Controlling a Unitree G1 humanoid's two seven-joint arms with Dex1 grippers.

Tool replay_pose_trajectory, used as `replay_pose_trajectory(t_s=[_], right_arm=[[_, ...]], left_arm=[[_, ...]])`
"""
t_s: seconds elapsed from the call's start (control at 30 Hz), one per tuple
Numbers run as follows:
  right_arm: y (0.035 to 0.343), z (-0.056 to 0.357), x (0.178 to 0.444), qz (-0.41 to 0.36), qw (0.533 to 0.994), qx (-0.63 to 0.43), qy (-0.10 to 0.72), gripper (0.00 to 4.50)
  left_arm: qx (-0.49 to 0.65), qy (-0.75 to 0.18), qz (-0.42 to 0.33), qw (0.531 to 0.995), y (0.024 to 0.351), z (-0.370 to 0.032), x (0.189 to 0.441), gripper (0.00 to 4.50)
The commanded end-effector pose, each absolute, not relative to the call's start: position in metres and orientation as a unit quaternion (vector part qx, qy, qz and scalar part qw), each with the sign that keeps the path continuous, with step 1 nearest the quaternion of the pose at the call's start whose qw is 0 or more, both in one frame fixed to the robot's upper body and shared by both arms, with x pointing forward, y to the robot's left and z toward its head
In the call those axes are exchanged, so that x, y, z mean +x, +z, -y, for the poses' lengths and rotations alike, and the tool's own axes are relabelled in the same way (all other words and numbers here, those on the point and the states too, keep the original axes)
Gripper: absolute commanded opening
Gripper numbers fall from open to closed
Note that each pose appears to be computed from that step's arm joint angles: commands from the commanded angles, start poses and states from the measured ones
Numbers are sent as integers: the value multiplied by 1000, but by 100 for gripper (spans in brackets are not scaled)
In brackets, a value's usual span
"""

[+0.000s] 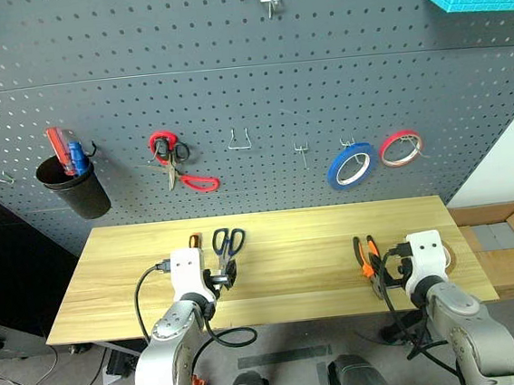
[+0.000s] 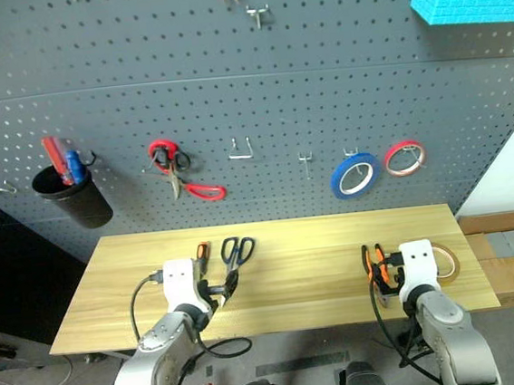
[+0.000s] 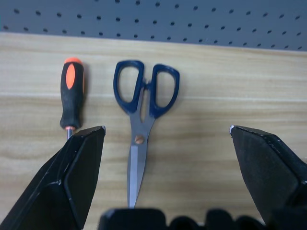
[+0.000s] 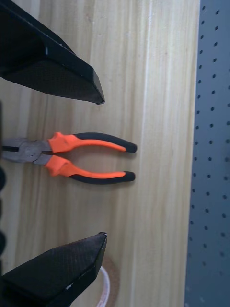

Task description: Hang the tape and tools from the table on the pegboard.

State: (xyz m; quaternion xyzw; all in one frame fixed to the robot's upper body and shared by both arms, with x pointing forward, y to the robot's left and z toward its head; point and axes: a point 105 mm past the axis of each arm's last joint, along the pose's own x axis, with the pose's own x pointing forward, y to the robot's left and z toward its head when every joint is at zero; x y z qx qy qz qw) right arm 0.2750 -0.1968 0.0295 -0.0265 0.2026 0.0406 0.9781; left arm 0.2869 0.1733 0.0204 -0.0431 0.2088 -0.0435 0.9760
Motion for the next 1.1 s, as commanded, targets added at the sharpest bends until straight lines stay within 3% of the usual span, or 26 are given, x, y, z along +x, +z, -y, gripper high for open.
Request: replay_pose_trajectory(t_s=[0.03,0.33,0.43,0.6,0.8,1.1], right_arm=[[42,200,276,-180,982,-35,35,450],[44,205,273,-182,982,-42,34,450],[48,215,278,-184,981,-52,38,450],[64,244,298,-192,978,-67,53,450],[53,262,309,-251,962,-57,85,450],[59,271,328,-269,958,-28,96,450]], left_arm=[[-38,-58,-189,980,32,-169,284,447],[-18,-78,-182,980,36,-165,284,447],[47,-193,-150,968,56,-134,297,447],[128,-397,-97,904,87,-73,311,447],[186,-568,-49,801,97,-11,312,447],[239,-663,12,710,93,38,312,447]])
